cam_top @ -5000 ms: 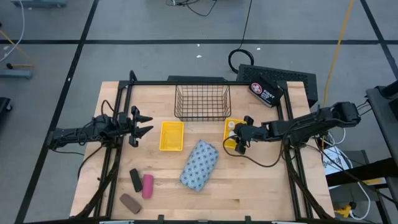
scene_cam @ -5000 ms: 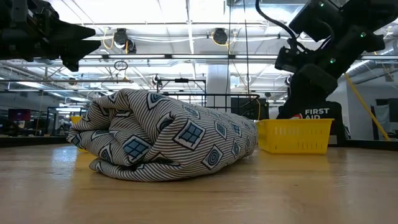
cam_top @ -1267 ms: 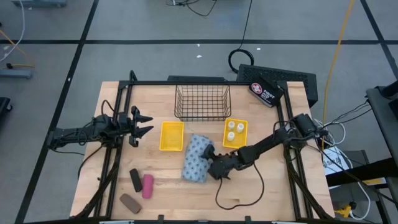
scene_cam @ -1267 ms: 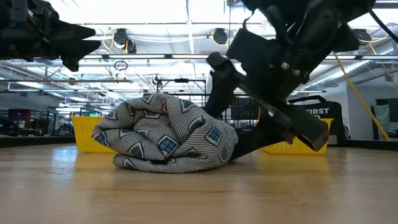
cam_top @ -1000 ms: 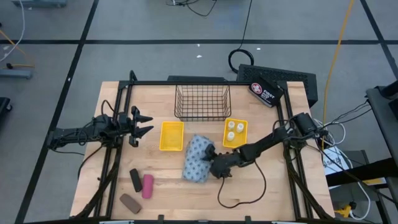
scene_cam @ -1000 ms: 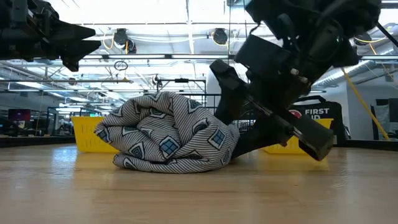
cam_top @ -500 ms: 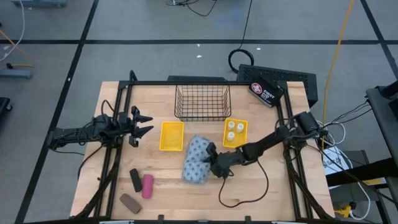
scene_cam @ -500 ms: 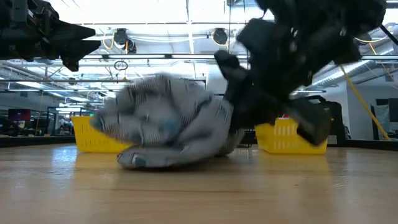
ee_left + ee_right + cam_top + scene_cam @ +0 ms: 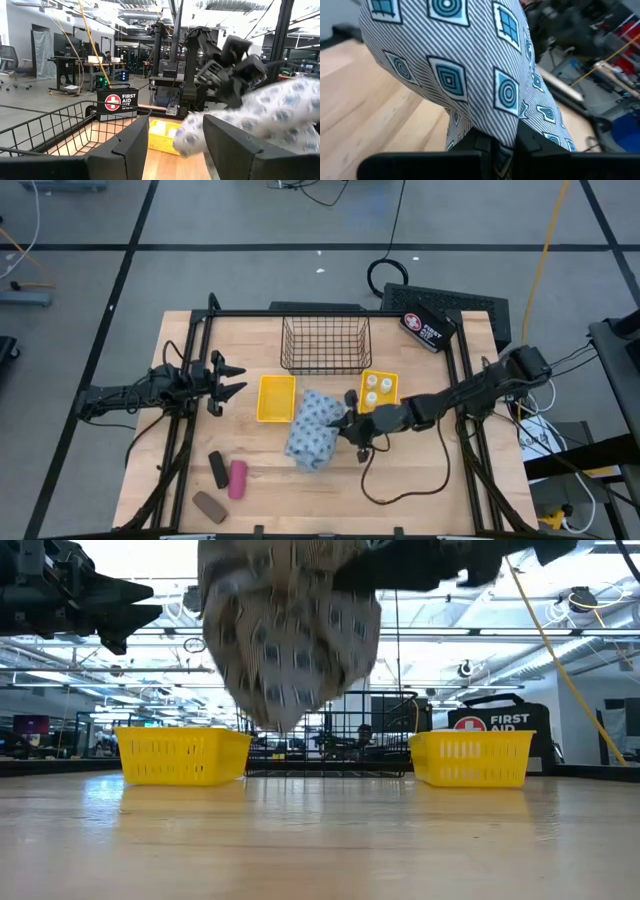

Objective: Pick & Place Medicine items
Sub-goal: Put the blue patient gown into the wire basket

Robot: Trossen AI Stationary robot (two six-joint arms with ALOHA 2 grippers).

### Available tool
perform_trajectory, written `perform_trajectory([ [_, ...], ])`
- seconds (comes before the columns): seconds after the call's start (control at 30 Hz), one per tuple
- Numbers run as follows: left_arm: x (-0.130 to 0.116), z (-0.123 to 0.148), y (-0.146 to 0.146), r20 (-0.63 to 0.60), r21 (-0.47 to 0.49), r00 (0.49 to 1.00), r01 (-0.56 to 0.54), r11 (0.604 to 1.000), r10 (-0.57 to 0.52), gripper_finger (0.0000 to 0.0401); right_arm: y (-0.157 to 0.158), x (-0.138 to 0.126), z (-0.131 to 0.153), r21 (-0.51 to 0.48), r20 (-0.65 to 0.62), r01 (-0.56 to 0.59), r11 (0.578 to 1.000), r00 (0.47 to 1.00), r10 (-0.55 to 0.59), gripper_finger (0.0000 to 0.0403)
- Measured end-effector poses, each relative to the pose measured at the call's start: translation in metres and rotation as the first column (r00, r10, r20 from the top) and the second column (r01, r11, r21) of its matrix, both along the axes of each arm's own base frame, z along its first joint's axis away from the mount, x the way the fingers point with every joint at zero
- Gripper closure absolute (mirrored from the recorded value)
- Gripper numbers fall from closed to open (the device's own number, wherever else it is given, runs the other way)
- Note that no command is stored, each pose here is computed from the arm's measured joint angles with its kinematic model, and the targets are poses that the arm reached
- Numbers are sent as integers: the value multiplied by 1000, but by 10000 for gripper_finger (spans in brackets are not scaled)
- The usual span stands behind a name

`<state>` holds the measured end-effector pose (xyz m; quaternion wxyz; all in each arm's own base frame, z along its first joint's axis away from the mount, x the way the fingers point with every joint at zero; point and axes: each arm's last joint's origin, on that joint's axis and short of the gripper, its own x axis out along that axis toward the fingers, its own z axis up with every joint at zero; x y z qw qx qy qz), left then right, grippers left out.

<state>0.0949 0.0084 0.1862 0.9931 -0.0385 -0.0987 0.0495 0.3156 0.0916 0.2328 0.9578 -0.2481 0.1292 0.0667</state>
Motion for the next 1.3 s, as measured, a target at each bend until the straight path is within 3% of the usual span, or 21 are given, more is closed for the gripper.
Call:
perform_trajectory([
  [0.17,0,0,0,0,0,1000,0,1000,0,203,-19,-2,19,26,71,59,998,996,-61,387],
  [0.27,0,0,0,0,0,1000,0,1000,0,203,-37,1,26,89,125,120,989,984,-131,387],
  [0.53,0,0,0,0,0,1000,0,1000,0,203,-98,7,40,220,247,310,925,900,-360,387],
  [0.67,0,0,0,0,0,1000,0,1000,0,203,-125,3,49,211,330,519,828,760,-560,387],
  [0.8,0,0,0,0,0,1000,0,1000,0,203,-149,-4,51,110,350,755,646,579,-736,387],
  [0.87,0,0,0,0,0,1000,0,1000,0,203,-161,-4,45,83,331,804,589,536,-777,387],
  [1.0,0,0,0,0,0,1000,0,1000,0,203,-175,2,23,25,250,827,562,539,-804,387],
  [1.3,0,0,0,0,0,1000,1,1000,-1,203,-183,24,-34,-116,130,820,560,572,-810,387],
])
